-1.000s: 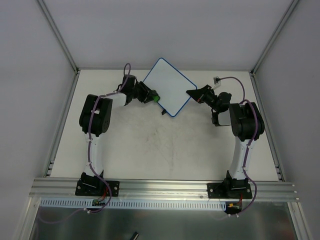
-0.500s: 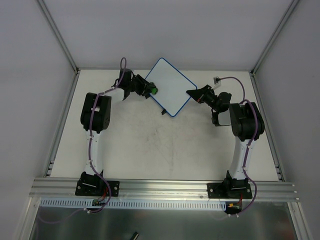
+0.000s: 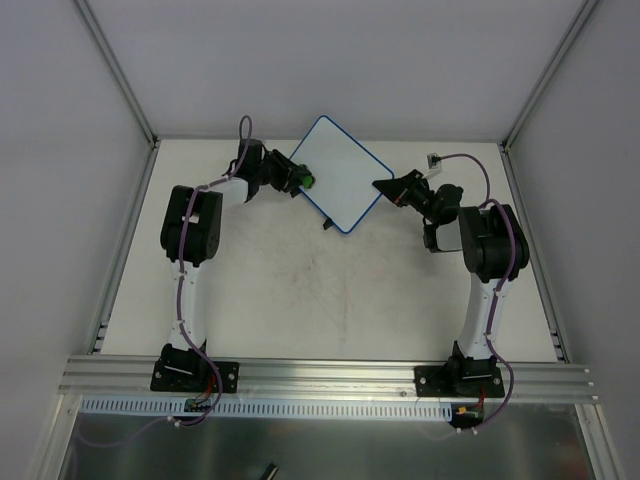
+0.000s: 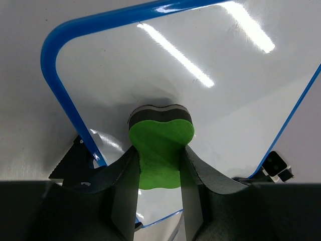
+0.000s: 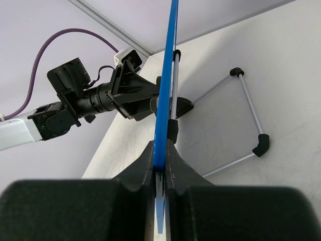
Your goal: Erase the whiteboard
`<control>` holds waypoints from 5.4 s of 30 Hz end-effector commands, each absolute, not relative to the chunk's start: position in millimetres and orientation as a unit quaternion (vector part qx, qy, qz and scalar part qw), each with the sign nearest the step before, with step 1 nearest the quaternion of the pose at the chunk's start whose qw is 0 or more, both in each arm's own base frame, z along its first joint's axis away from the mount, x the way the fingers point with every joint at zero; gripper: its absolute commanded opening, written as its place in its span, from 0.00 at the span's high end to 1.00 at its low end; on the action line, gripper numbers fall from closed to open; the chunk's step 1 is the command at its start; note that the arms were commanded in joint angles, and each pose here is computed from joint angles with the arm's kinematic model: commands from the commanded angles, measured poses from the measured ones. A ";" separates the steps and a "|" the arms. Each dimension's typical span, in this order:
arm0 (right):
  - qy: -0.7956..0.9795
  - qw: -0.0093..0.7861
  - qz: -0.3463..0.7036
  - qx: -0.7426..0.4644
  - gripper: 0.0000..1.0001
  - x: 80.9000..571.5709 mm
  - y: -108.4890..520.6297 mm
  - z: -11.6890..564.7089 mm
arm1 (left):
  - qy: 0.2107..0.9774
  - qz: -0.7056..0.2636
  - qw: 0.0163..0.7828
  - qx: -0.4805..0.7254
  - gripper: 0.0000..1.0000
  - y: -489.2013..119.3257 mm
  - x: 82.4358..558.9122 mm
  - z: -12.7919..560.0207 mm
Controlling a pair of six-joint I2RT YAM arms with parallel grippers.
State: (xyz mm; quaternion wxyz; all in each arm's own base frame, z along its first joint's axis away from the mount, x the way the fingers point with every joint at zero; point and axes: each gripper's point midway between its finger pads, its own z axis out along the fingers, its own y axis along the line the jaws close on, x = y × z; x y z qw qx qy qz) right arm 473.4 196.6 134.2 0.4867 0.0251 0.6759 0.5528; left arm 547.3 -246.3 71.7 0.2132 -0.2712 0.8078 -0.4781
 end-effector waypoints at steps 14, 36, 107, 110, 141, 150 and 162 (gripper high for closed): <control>0.651 0.417 0.626 -0.100 1.00 415.9 245.2 142.7 | 0.867 -0.403 0.154 -0.250 1.00 -299.9 455.5 14.1; 0.652 0.414 0.627 -0.102 1.00 415.1 246.1 141.7 | 0.852 -0.376 0.192 -0.308 1.00 -230.7 534.7 7.6; 0.643 0.422 0.633 -0.094 1.00 433.8 248.1 149.4 | 0.880 -0.237 0.412 0.011 1.00 -281.3 373.7 188.9; 0.642 0.423 0.633 -0.094 1.00 437.4 246.3 150.2 | 0.885 -0.218 0.411 -0.009 1.00 -249.2 342.6 198.8; 0.635 0.441 0.625 -0.110 1.00 428.2 240.9 165.5 | 0.985 -0.061 0.155 -0.030 0.82 -162.9 262.9 36.8; 0.634 0.442 0.625 -0.112 1.00 428.6 240.6 166.3 | 0.989 -0.064 0.127 -0.027 0.76 -164.0 260.6 24.3; 0.634 0.441 0.625 -0.110 1.00 429.6 240.5 164.9 | 0.989 -0.057 0.134 -0.027 0.69 -160.5 261.8 25.7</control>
